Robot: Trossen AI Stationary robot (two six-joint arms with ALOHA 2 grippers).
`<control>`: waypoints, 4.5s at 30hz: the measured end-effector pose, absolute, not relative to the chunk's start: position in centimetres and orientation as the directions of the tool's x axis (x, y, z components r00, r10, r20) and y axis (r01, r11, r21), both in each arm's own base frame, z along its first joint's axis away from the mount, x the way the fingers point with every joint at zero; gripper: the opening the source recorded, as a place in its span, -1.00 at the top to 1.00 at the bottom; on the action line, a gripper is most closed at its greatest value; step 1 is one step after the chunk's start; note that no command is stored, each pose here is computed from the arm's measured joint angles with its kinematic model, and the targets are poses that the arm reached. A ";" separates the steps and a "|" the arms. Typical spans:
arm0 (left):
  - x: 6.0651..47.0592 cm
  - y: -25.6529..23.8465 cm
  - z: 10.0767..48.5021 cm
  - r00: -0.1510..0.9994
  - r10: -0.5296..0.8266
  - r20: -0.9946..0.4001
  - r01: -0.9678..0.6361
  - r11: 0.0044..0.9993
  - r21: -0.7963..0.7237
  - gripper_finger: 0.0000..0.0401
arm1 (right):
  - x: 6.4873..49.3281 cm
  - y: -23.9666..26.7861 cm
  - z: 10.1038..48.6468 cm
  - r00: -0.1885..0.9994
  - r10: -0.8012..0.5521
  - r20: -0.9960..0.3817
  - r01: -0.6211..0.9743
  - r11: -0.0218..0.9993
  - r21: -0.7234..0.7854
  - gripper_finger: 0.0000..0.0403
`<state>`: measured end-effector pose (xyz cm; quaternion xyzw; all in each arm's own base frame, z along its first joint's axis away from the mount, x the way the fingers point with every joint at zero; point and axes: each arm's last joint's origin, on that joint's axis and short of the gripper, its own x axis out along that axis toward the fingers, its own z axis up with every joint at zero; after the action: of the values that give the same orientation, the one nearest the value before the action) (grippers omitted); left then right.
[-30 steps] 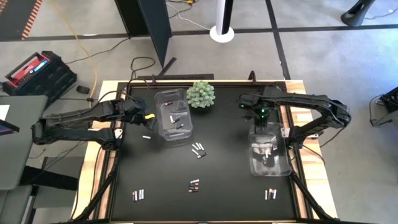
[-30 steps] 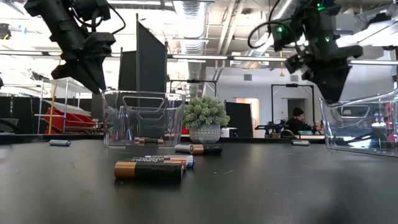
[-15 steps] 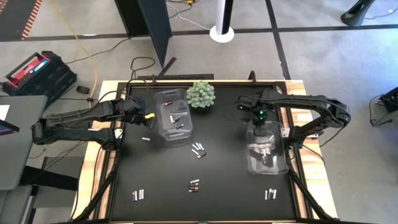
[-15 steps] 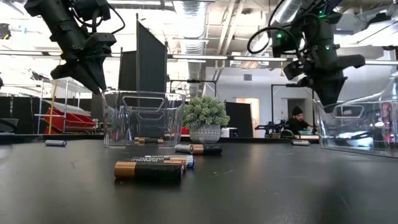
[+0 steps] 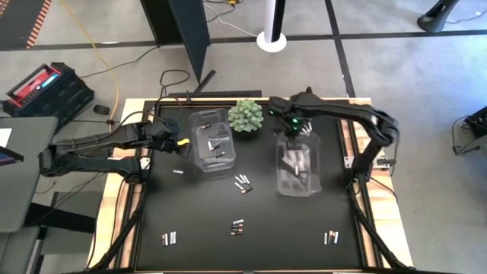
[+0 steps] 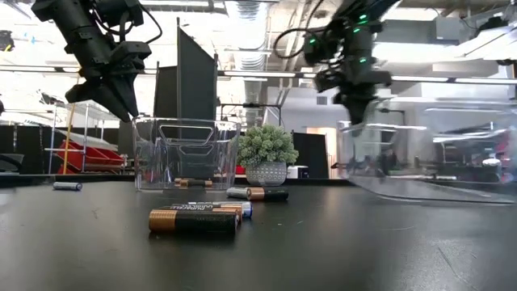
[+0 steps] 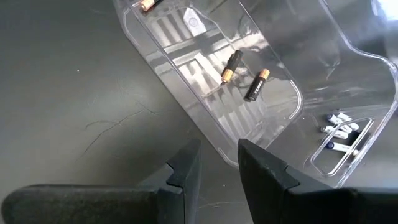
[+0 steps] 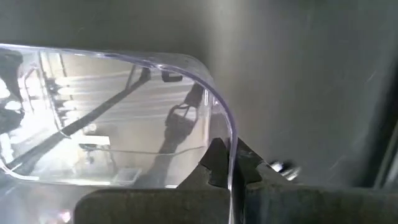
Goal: Sort batteries
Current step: Adjust the transparent bins
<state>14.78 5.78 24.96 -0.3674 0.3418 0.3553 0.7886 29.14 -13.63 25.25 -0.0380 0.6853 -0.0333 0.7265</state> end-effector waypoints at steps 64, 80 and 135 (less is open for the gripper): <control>16.8 7.1 23.6 0.447 0.374 -0.813 -0.889 0.290 -0.355 0.49 | 24.8 -13.8 41.1 0.388 -0.244 -0.889 0.518 0.855 -0.008 0.27; 19.4 8.3 20.7 0.379 0.309 -0.872 -0.923 0.197 -0.331 0.49 | 18.7 -9.6 45.6 0.518 -0.293 -0.803 0.503 0.864 0.009 0.27; 19.4 7.0 22.0 0.217 0.315 -0.924 -0.971 -0.025 -0.236 0.92 | 16.6 -8.6 46.1 0.505 -0.288 -0.814 0.440 0.897 -0.045 0.27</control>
<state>19.41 7.02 22.00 -0.4853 0.3383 0.5265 0.6107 16.64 -8.57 46.09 0.0842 0.4507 -0.2109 0.8633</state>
